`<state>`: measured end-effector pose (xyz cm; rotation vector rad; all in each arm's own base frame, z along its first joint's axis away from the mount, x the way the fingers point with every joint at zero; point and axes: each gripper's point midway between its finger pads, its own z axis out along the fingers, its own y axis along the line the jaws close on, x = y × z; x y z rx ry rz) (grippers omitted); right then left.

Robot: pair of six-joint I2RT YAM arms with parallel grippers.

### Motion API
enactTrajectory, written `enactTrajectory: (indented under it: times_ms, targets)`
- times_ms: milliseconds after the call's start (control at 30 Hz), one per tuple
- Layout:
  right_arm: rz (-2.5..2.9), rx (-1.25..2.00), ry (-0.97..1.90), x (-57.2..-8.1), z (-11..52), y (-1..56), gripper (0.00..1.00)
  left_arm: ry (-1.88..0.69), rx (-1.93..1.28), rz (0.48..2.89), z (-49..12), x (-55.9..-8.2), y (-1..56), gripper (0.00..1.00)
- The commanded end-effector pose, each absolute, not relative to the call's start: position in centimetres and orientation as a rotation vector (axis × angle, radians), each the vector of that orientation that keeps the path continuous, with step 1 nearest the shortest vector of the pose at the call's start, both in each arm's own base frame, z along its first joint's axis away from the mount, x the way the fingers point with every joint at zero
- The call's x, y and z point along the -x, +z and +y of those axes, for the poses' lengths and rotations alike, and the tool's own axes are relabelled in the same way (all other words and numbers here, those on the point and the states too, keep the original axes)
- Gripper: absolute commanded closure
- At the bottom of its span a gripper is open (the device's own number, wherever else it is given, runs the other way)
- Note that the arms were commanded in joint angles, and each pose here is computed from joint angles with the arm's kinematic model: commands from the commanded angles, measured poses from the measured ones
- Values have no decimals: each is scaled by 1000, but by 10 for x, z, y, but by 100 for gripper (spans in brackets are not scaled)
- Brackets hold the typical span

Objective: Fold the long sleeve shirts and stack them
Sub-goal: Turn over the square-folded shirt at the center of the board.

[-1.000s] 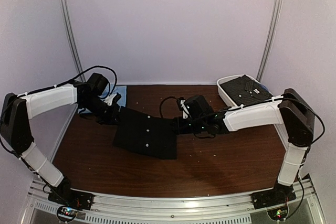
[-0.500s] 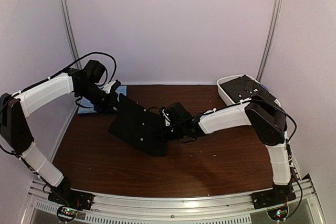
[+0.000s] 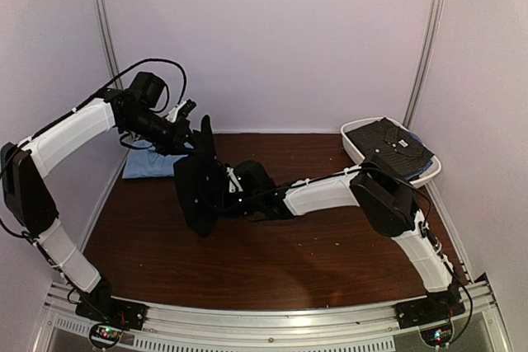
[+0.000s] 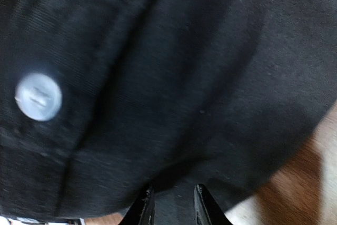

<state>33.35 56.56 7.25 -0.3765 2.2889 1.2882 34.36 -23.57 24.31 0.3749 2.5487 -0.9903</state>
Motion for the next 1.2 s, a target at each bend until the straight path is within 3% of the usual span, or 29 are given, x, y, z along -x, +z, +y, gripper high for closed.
enactTrajectory:
  times_ms: [0, 367, 567, 733, 900, 933, 1067, 1167]
  targets:
    - [2229, 395, 1441, -326, 581, 93, 72, -1096, -387, 2486, -249, -356, 248, 100]
    - [2130, 399, 1394, -327, 535, 154, 61, -1088, -382, 2499, -253, -358, 240, 100]
    - [2139, 303, 1193, -339, 460, 188, 54, -1079, -402, 2517, -273, -347, 235, 100]
    - [2118, 153, 1003, -347, 369, 215, 49, -1044, -449, 2528, -319, -332, 232, 100]
    - [2098, 50, 819, -336, 290, 236, 41, -1091, -530, 2556, -415, -302, 206, 100]
    - [2096, 39, 794, -332, 279, 239, 41, -1133, -557, 2553, -441, -292, 200, 95]
    - [2107, 6, 725, -318, 248, 237, 36, -1218, -720, 2560, -531, -256, 180, 58]
    - [2150, -12, 666, -311, 234, 221, 33, -1226, -706, 2538, -544, -260, 186, 48]
